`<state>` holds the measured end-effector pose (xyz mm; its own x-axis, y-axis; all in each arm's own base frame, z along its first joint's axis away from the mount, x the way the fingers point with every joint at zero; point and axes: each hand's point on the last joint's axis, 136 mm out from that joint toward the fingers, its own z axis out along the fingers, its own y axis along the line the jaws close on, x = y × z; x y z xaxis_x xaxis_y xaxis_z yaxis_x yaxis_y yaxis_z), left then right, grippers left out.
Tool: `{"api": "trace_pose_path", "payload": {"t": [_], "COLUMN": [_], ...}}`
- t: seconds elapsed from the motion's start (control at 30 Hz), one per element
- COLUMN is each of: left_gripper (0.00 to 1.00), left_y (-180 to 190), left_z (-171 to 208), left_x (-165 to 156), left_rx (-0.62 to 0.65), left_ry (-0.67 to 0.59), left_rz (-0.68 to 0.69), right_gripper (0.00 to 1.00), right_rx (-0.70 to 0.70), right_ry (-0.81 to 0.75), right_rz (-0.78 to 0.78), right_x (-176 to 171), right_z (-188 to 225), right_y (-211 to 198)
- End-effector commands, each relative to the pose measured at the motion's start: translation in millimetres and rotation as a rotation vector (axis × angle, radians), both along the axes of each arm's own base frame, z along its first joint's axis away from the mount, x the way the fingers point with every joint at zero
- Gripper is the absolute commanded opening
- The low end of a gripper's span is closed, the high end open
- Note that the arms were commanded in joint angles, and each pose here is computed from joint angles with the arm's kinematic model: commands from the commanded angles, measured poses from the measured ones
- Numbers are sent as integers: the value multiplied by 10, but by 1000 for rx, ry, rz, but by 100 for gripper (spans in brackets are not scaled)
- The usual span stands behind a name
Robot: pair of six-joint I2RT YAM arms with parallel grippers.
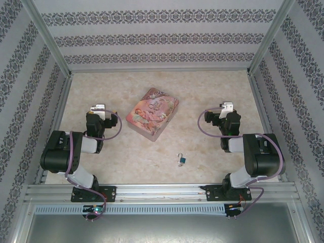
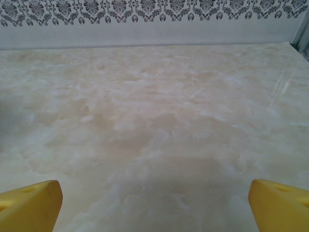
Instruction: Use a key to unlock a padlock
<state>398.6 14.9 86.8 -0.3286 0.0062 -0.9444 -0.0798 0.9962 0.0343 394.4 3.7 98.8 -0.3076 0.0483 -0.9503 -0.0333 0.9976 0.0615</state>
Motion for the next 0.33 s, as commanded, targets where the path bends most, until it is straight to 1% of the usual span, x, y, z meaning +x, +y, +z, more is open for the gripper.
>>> {"api": "trace_pose_path", "payload": {"t": [0.0,0.3], "left_gripper": [99,99], "left_y": [-2,-5], "left_z": [10,13], "left_x": [14,16], "left_rx": [-20,-20], "left_ry": [1,0], "left_rz": [-4,-5], "right_gripper": [98,99], "right_rx": [-8,-8], "right_ry": [-20,-18], "right_rz": [-4,-2], "right_x": [44,48], "right_z": [80,79], "right_y": [11,17]}}
